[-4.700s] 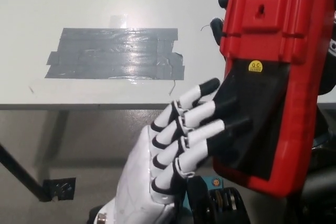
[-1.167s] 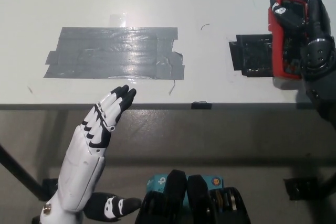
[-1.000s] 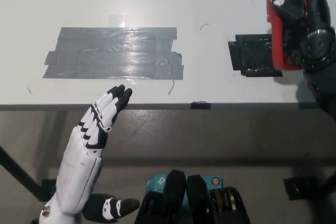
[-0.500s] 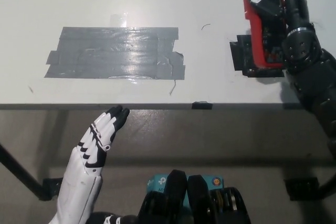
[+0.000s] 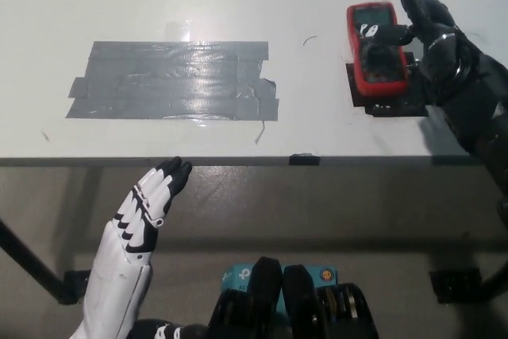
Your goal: The robot first picks the multimeter with right hand and then unfolds the black stand on the back of it using left hand
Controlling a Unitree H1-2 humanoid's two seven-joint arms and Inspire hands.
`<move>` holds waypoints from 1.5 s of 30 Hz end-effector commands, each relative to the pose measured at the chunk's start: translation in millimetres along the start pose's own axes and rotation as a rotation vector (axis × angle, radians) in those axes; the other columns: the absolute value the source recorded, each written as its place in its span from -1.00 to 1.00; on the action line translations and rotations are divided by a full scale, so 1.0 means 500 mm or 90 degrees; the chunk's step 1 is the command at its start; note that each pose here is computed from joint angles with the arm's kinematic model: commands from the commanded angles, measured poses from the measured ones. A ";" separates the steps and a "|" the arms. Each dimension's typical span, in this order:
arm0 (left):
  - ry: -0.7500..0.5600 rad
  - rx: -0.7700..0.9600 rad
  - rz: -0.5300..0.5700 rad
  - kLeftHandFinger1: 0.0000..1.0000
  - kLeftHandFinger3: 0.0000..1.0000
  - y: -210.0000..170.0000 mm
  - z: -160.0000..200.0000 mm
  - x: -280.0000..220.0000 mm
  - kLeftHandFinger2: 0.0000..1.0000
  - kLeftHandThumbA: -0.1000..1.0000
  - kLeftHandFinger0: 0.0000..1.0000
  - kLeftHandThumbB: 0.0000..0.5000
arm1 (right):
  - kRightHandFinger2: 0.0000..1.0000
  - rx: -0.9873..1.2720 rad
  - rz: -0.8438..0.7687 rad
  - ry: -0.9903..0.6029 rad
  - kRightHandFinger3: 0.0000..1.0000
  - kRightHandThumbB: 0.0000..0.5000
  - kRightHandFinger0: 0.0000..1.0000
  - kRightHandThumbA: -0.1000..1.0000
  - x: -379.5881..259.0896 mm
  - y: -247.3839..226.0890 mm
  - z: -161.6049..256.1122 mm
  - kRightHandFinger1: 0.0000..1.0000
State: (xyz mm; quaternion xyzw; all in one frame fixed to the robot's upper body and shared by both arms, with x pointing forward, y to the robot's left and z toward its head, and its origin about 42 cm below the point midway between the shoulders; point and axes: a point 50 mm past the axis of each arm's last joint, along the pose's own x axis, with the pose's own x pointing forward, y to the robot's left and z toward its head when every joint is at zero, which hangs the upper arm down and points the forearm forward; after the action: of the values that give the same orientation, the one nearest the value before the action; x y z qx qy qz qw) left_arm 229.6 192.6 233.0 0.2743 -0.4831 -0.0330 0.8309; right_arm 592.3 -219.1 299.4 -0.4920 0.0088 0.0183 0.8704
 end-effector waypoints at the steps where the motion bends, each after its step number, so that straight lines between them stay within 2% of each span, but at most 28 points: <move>1: -0.030 0.007 0.033 1.00 1.00 0.014 0.007 0.012 1.00 1.00 1.00 -0.26 | 1.00 -0.047 -0.009 0.000 1.00 1.00 1.00 0.23 0.017 -0.097 0.044 1.00; 7: -0.028 0.007 0.030 1.00 1.00 0.015 0.006 0.013 1.00 1.00 1.00 -0.22 | 1.00 -0.004 -0.060 -0.036 1.00 0.95 1.00 0.30 0.013 -0.133 0.055 1.00; 10: -0.035 0.009 0.033 1.00 1.00 0.016 -0.001 0.023 1.00 1.00 1.00 -0.23 | 1.00 0.012 -0.107 -0.079 1.00 0.80 1.00 0.31 -0.001 -0.182 0.090 1.00; 13: -0.052 -0.007 0.033 1.00 1.00 0.018 -0.021 0.053 1.00 1.00 1.00 -0.20 | 1.00 0.046 -0.174 -0.152 1.00 0.76 1.00 0.34 -0.038 -0.264 0.130 1.00; 17: -0.038 0.016 0.031 1.00 1.00 0.011 -0.060 0.069 1.00 1.00 1.00 -0.13 | 1.00 0.093 -0.219 -0.268 1.00 0.68 1.00 0.39 -0.141 -0.322 0.166 1.00; 21: 0.005 0.022 0.012 1.00 1.00 0.004 -0.105 0.064 1.00 1.00 1.00 -0.02 | 1.00 0.110 -0.240 -0.350 1.00 0.62 1.00 0.41 -0.242 -0.303 0.174 1.00; 23: 0.056 0.014 -0.006 1.00 1.00 -0.001 -0.138 0.055 1.00 1.00 1.00 0.12 | 1.00 0.128 -0.241 -0.398 1.00 0.62 1.00 0.45 -0.310 -0.272 0.163 1.00; 24: 0.077 0.023 -0.014 1.00 1.00 -0.002 -0.155 0.051 1.00 1.00 1.00 0.07 | 1.00 0.151 -0.243 -0.424 1.00 0.59 1.00 0.41 -0.343 -0.253 0.156 1.00; 26: 0.110 0.035 -0.032 1.00 1.00 -0.002 -0.175 0.041 1.00 1.00 1.00 0.10 | 1.00 0.198 -0.239 -0.454 1.00 0.56 1.00 0.31 -0.380 -0.226 0.147 1.00; 27: 0.150 0.034 -0.046 1.00 1.00 -0.004 -0.194 0.030 1.00 1.00 1.00 0.06 | 1.00 0.218 -0.243 -0.480 1.00 0.41 1.00 0.27 -0.425 -0.197 0.140 1.00; 28: 0.175 0.031 -0.052 1.00 1.00 -0.006 -0.207 0.023 1.00 1.00 1.00 0.00 | 1.00 0.224 -0.251 -0.493 1.00 0.37 1.00 0.34 -0.455 -0.174 0.131 1.00; 29: 0.187 0.030 -0.053 1.00 1.00 -0.008 -0.211 0.018 1.00 1.00 1.00 -0.01 | 1.00 0.228 -0.253 -0.498 1.00 0.37 1.00 0.35 -0.468 -0.161 0.125 1.00; 30: 0.219 0.028 -0.060 1.00 1.00 -0.010 -0.221 0.005 1.00 1.00 1.00 -0.16 | 1.00 0.270 -0.258 -0.519 1.00 0.35 1.00 0.38 -0.510 -0.116 0.109 1.00; 31: 0.241 0.019 -0.065 1.00 1.00 -0.013 -0.225 -0.007 1.00 1.00 1.00 -0.22 | 1.00 0.298 -0.258 -0.531 1.00 0.38 1.00 0.41 -0.535 -0.086 0.097 1.00; 33: 0.271 0.010 -0.077 1.00 1.00 -0.018 -0.227 -0.034 1.00 1.00 1.00 -0.27 | 1.00 0.322 -0.260 -0.525 1.00 0.33 1.00 0.47 -0.568 -0.040 0.079 1.00; 35: 0.299 -0.002 -0.087 1.00 1.00 -0.024 -0.228 -0.060 1.00 1.00 1.00 -0.22 | 1.00 0.350 -0.289 -0.515 1.00 0.17 1.00 0.44 -0.594 0.007 0.060 1.00; 37: 0.328 -0.008 -0.094 1.00 1.00 -0.028 -0.229 -0.091 1.00 1.00 1.00 -0.20 | 1.00 0.382 -0.325 -0.491 1.00 -0.17 1.00 0.41 -0.612 0.078 0.031 1.00; 40: 0.350 -0.012 -0.104 1.00 1.00 -0.035 -0.227 -0.120 1.00 1.00 1.00 -0.20 | 1.00 0.406 -0.331 -0.435 1.00 -0.41 1.00 0.37 -0.623 0.141 0.001 1.00; 41: 0.361 -0.015 -0.108 1.00 1.00 -0.039 -0.224 -0.136 1.00 1.00 1.00 -0.20 | 1.00 0.406 -0.322 -0.412 1.00 -0.44 1.00 0.22 -0.627 0.183 -0.021 1.00; 42: 0.370 -0.018 -0.109 1.00 1.00 -0.040 -0.220 -0.148 1.00 1.00 1.00 -0.20 | 1.00 0.403 -0.311 -0.401 1.00 -0.53 1.00 0.34 -0.632 0.207 -0.033 1.00; 45: 0.392 -0.020 -0.115 1.00 1.00 -0.039 -0.214 -0.174 1.00 1.00 1.00 -0.17 | 1.00 0.372 -0.279 -0.357 1.00 -0.50 1.00 0.40 -0.636 0.275 -0.068 1.00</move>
State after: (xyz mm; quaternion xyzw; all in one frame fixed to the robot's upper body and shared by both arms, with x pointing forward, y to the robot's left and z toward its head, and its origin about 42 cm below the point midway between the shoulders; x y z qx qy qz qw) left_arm 289.2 219.8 153.2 0.3203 -0.3087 -0.0390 0.8948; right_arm 332.2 -181.1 151.2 -0.2567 -0.1149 0.0949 0.9549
